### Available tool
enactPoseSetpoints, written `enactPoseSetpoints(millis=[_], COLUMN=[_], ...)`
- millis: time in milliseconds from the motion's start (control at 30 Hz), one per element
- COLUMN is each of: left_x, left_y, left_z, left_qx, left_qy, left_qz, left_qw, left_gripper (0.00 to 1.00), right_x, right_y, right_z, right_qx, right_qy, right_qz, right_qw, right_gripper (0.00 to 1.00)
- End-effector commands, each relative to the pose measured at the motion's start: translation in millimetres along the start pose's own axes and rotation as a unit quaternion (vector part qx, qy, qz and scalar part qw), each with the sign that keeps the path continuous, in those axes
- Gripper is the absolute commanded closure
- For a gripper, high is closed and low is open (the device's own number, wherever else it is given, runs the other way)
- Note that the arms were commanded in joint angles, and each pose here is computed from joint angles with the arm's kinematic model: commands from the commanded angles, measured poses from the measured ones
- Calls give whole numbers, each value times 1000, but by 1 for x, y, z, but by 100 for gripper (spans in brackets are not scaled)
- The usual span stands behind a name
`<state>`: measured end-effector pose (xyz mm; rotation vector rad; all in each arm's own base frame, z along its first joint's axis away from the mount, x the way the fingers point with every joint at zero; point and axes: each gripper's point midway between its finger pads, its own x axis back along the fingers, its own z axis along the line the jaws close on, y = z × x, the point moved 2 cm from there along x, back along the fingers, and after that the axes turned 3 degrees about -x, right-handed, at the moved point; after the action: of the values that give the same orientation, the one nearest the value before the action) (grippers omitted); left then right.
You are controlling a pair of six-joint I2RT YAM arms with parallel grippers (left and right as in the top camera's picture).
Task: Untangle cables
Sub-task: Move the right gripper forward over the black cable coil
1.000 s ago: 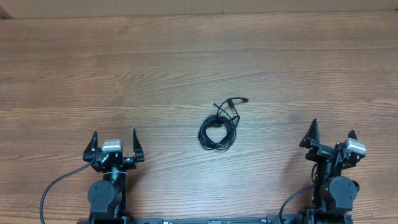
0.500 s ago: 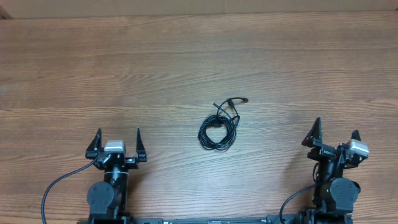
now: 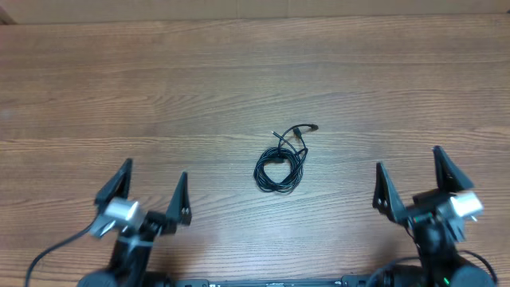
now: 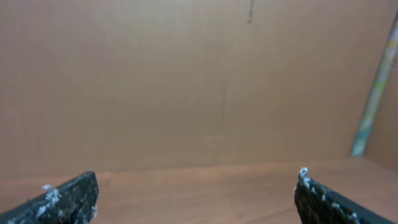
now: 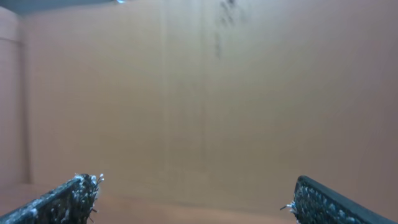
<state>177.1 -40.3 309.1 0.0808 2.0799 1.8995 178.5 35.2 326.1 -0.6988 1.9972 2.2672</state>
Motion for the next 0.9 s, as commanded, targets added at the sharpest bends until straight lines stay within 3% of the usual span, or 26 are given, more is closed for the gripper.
enactPoseSetpoints(millis=[0, 200, 400, 500, 667, 867], left_x=[23, 61, 77, 73, 81, 86], left_y=[53, 88, 73, 73, 81, 61], left_z=[-12, -5, 5, -12, -71, -73], left_qx=[24, 34, 68, 88, 128, 150], left_qy=[-7, 62, 114, 66, -124, -122], left_qz=[-33, 6, 115, 141, 156, 201], left_qw=[999, 997, 984, 984, 972, 960], left_gripper=[0, 0, 0, 0, 0, 0], right_x=[8, 13, 26, 35, 49, 59], right_y=[43, 50, 66, 75, 87, 77], right_z=[23, 19, 27, 40, 60, 70], right_qx=[3, -49, -132, -159, -189, -211], right_qy=[37, -15, -50, -44, -14, 3], right_qz=[-13, 109, 223, 280, 324, 354], right_qw=[999, 993, 964, 946, 927, 911], right_gripper=[0, 0, 0, 0, 0, 0])
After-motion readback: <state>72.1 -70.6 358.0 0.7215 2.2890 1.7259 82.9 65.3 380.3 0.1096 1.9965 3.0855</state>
